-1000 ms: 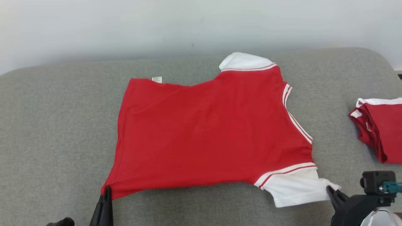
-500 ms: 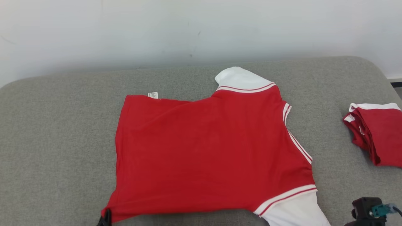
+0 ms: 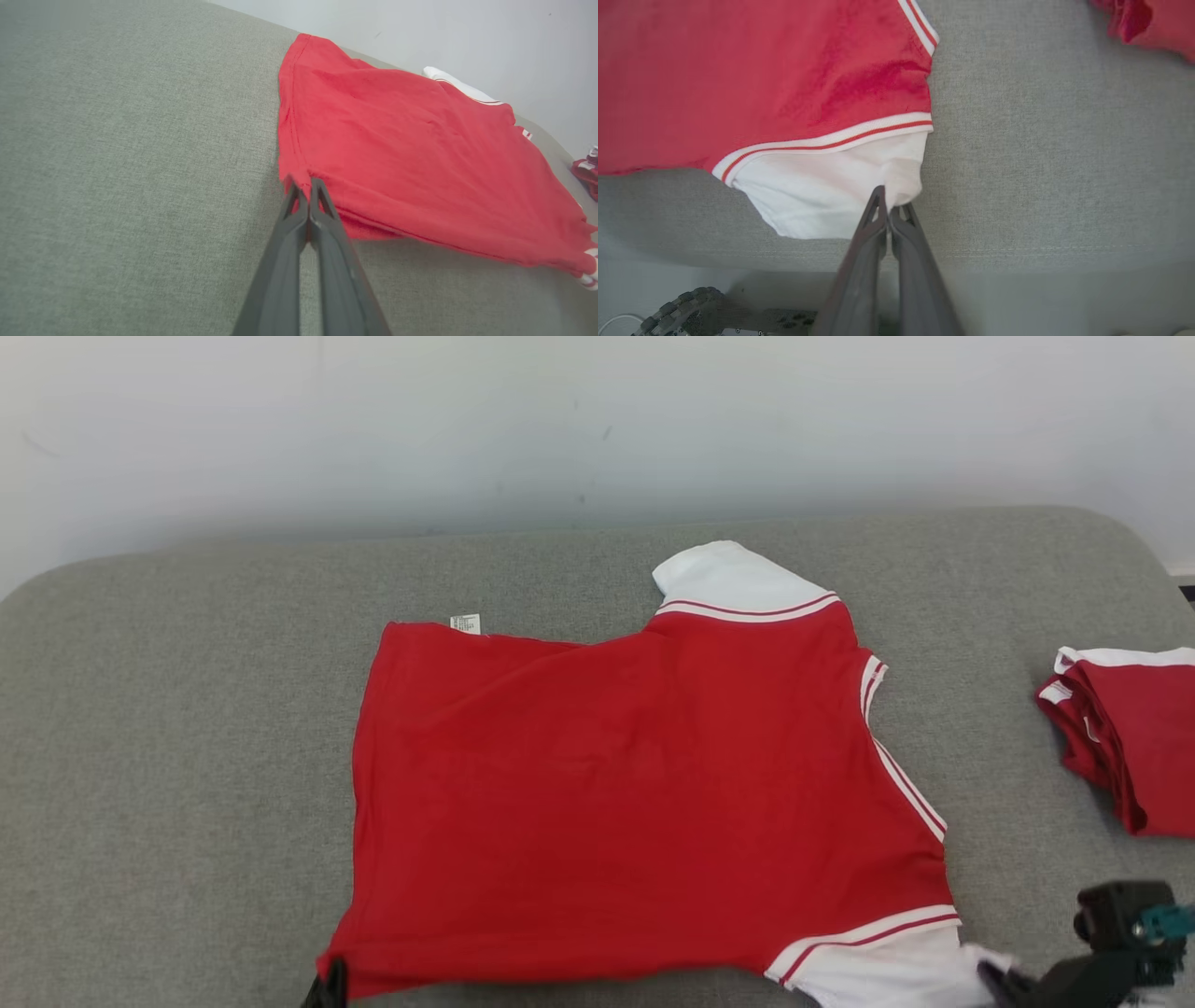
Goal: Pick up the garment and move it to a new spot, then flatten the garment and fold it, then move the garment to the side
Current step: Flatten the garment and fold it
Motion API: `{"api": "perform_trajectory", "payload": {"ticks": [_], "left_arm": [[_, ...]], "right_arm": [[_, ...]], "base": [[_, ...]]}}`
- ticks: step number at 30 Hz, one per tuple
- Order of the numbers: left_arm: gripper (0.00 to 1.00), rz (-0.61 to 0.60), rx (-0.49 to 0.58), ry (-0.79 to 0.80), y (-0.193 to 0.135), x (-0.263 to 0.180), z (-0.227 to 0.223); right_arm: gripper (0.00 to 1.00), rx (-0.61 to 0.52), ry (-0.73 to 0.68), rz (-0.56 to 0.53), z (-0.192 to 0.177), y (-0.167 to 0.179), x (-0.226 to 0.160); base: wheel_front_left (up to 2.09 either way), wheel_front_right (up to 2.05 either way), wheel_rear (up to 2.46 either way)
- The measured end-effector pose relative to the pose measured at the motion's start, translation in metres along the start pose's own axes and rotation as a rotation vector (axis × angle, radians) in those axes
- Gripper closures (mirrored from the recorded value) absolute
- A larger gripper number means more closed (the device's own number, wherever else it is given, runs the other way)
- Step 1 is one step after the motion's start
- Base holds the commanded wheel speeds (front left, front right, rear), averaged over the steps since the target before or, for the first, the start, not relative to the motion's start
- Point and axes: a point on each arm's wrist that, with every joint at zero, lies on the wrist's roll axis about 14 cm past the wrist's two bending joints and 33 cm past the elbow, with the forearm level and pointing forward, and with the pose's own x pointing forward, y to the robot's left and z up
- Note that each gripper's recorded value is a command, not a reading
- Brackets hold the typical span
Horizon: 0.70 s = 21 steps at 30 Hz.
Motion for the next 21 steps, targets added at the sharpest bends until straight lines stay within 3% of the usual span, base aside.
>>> {"api": "perform_trajectory", "payload": {"ticks": [13, 21], "left_arm": [[1.00, -0.086, 0.067, -0.015, -0.026, 0.056, 0.024], [1.00, -0.087, 0.101, 0.004, -0.024, 0.085, 0.018]], "right_arm": [[1.00, -0.181, -0.172, 0.018, 0.091, -0.003, 0.040], [1.00, -0.262, -0.209, 0.045, 0.117, 0.004, 0.068]], "base": [[0.00, 0.00, 0.00], [0.00, 0.00, 0.00]]}}
